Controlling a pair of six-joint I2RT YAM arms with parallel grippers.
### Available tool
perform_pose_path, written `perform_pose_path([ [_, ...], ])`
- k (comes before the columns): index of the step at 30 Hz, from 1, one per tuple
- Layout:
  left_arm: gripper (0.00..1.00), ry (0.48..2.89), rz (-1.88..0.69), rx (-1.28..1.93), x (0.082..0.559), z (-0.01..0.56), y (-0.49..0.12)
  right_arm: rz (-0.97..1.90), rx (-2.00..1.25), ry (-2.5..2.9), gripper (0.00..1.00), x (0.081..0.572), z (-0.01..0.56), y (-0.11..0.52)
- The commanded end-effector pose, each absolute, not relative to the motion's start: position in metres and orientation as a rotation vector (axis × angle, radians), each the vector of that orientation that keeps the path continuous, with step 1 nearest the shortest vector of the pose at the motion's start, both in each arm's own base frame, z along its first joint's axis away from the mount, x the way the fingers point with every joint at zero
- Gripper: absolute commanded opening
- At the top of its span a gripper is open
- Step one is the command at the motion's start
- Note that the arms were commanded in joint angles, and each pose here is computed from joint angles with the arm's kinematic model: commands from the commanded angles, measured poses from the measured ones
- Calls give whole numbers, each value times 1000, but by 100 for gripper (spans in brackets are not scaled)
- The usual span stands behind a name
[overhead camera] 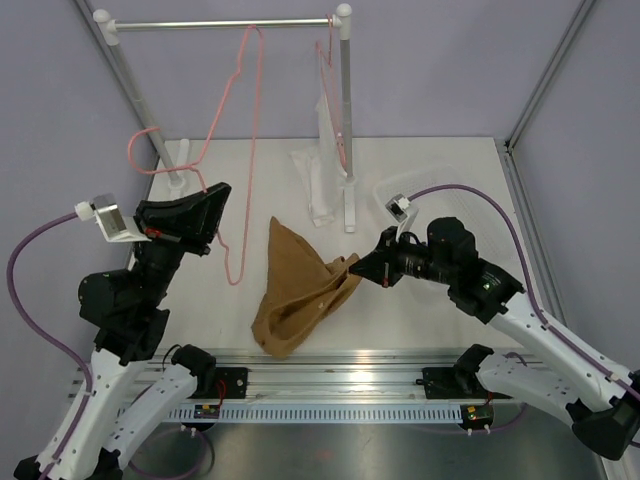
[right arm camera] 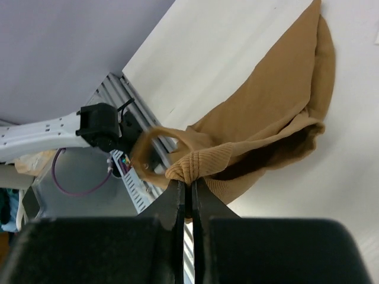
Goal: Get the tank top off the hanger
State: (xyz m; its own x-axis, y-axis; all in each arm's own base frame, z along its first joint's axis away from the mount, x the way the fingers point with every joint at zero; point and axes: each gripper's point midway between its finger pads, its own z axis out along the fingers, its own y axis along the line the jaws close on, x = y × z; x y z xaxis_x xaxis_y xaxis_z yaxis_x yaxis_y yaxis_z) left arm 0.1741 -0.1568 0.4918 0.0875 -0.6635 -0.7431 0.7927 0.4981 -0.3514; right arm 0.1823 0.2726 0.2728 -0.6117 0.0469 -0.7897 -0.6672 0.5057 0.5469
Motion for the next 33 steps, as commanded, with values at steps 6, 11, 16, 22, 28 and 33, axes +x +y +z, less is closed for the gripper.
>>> perform_pose_path([
  [6,0,1288,-773,-92,218,462,-114,1131,-535,1923,0,160,291,249],
  [11,0,1667,-627,-151,235,383,-111,1024,-502,2054,4,184,268,256],
  [16,0,1862,-494,-149,259,355,-114,879,-514,2164,69,206,233,288],
  [22,0,1902,-451,-93,294,386,-127,706,-436,2175,99,219,236,272],
  [28,0,1925,-421,-118,348,413,-121,702,-386,2143,99,201,237,242],
  [33,0,1843,-419,-127,390,453,-112,789,-393,2142,100,183,224,239],
])
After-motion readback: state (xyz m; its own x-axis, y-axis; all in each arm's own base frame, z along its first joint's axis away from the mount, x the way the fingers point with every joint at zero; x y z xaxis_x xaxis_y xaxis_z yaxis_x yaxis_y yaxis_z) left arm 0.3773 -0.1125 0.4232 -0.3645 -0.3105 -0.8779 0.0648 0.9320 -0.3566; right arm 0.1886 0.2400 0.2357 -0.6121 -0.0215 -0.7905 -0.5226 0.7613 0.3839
